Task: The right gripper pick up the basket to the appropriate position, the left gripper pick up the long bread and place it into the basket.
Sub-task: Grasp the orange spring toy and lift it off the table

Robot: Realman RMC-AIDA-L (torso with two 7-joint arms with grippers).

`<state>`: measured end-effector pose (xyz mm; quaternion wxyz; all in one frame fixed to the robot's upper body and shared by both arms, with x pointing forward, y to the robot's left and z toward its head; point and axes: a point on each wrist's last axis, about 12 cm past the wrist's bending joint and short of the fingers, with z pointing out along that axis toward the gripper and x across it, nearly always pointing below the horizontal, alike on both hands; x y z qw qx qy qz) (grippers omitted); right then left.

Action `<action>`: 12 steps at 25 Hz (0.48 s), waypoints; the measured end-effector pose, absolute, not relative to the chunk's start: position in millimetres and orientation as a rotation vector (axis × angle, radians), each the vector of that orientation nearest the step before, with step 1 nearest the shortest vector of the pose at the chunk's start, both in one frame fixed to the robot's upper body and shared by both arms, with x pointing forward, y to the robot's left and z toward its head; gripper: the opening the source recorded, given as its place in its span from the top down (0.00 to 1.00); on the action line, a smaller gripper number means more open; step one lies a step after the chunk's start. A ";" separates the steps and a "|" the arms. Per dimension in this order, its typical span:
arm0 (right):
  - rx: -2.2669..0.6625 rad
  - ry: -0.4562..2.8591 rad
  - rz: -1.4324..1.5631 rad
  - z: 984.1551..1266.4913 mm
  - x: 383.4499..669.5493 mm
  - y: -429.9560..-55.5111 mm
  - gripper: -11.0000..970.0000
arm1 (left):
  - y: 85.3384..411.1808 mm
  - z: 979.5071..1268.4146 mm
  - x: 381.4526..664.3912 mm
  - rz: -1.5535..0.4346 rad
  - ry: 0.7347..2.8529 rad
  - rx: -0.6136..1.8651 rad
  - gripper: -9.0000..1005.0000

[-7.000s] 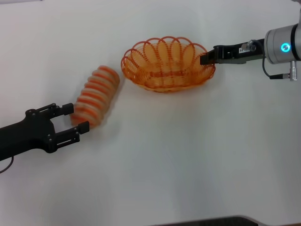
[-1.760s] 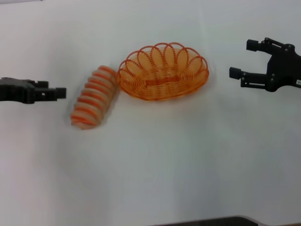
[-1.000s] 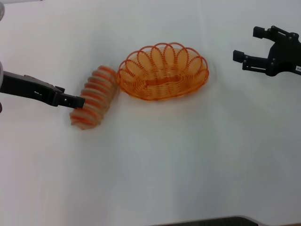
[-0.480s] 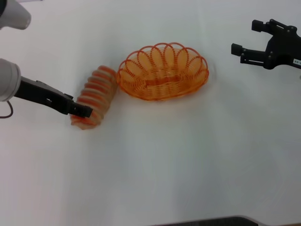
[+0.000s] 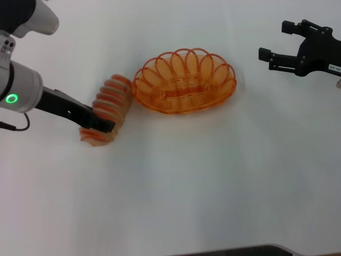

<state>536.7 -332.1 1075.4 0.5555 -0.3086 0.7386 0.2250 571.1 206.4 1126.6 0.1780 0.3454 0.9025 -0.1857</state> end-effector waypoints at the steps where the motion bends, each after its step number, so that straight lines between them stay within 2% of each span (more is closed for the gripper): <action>1: -0.732 1.744 0.533 1075.4 537.0 -331.6 0.03 | 205.6 1126.5 571.5 -0.521 2.551 0.976 0.28; 12: -0.746 1.746 0.540 1077.7 540.2 -329.4 0.03 | 205.4 1121.0 575.2 -0.434 2.561 0.962 0.28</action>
